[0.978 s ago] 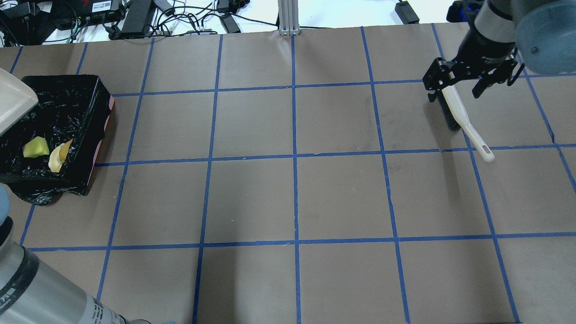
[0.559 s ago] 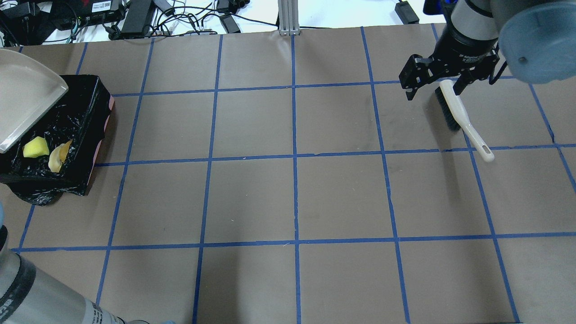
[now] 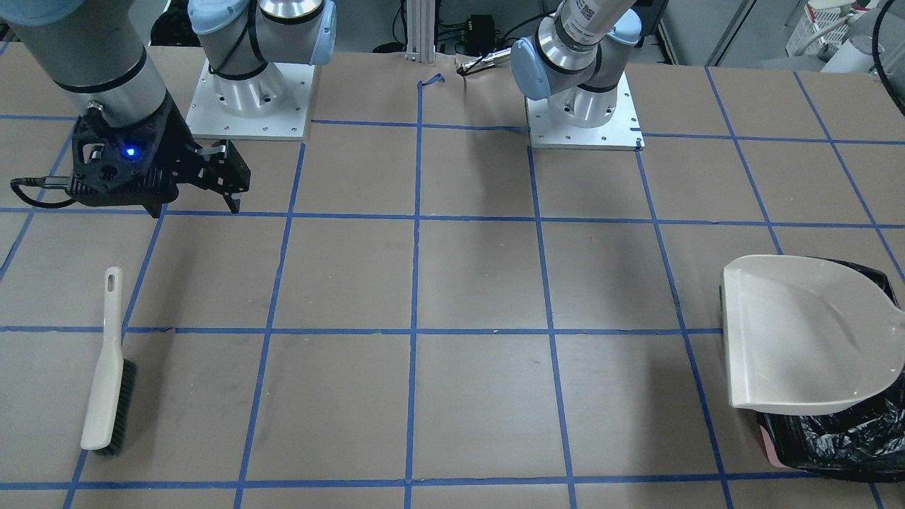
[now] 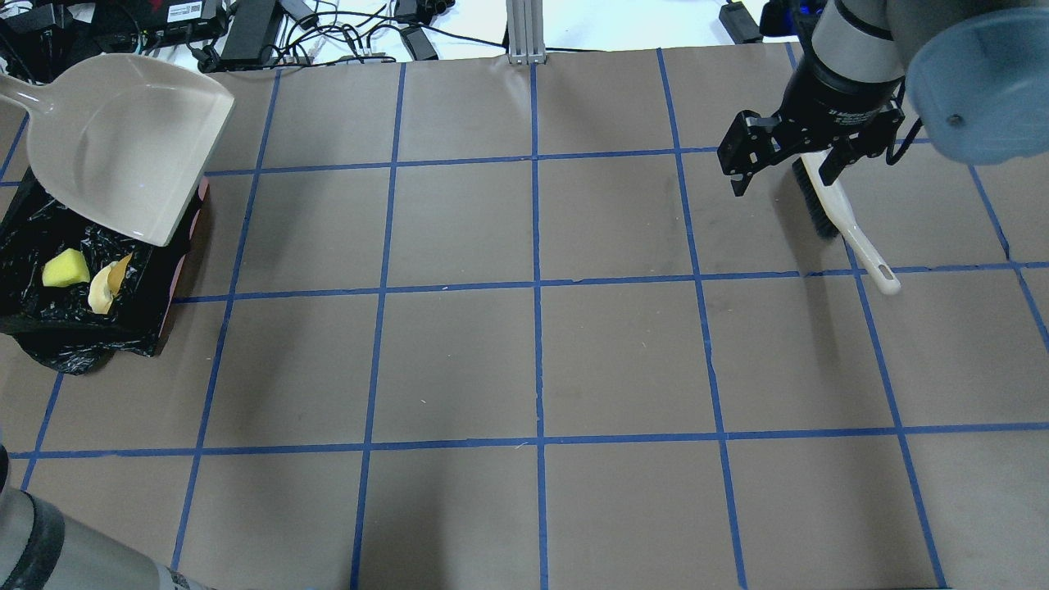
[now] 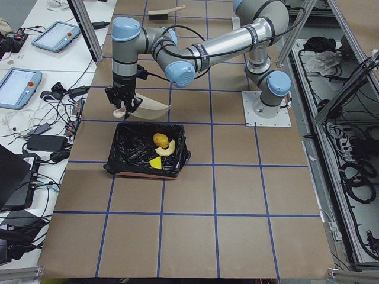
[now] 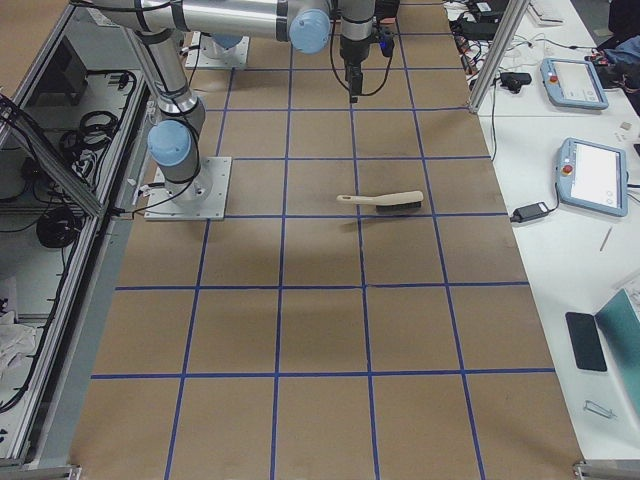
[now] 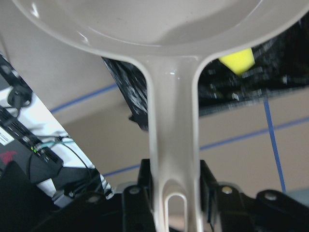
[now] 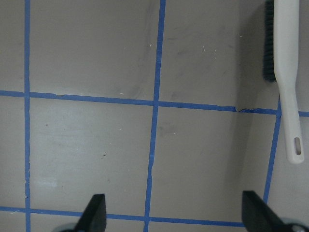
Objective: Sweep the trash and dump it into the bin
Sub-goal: 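Bring the empty dustpan back down onto the table with the left gripper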
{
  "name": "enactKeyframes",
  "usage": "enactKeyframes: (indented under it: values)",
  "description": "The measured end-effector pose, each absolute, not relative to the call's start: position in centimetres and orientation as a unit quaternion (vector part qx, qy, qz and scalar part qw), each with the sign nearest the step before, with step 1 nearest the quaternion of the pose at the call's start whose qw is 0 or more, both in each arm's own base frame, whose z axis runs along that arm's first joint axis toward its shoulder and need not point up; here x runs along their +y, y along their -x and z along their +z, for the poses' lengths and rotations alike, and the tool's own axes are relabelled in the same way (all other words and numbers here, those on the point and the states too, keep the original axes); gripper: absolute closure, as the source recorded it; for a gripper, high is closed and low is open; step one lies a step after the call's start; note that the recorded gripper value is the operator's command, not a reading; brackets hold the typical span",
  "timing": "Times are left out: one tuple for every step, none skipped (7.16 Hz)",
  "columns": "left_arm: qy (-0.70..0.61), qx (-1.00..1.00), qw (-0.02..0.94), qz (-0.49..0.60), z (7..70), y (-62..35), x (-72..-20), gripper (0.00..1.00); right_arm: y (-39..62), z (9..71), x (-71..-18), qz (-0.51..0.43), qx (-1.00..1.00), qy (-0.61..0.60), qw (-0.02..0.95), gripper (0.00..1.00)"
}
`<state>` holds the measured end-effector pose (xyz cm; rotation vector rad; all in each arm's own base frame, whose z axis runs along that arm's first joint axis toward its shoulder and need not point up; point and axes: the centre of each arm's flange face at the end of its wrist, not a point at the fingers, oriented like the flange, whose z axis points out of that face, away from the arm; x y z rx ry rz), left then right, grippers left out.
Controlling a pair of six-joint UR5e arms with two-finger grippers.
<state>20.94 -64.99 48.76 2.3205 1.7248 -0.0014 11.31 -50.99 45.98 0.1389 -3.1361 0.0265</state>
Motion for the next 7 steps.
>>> enactKeyframes:
  values:
    - [-0.783,0.614,0.103,-0.018,47.8,-18.3,-64.9,1.00,-11.3,46.0,-51.0,0.009,-0.999,-0.047,0.001,0.00]
    - [-0.767,0.635,0.086,-0.025,46.8,-15.7,-65.0,1.00,-11.3,46.0,-51.0,0.008,-0.999,-0.048,0.004,0.00]
    - [-0.749,0.658,0.071,-0.034,45.6,-13.3,-65.4,1.00,-11.2,46.0,-51.0,0.008,-0.999,-0.048,0.006,0.00]
    - [-0.736,0.673,0.059,-0.042,44.5,-10.2,-66.2,1.00,-11.2,46.0,-51.0,0.008,-0.999,-0.048,0.007,0.00]
    - [-0.726,0.684,0.054,-0.044,43.3,-7.2,-67.1,1.00,-11.2,46.0,-51.0,0.008,-0.999,-0.048,0.008,0.00]
    - [-0.714,0.697,0.046,-0.042,41.4,-5.2,-68.0,1.00,-11.2,45.9,-51.0,0.007,-0.999,-0.048,0.009,0.00]
    - [-0.716,0.697,0.029,-0.030,38.4,-4.5,-68.5,1.00,-11.2,45.9,-51.0,0.007,-0.999,-0.048,0.009,0.00]
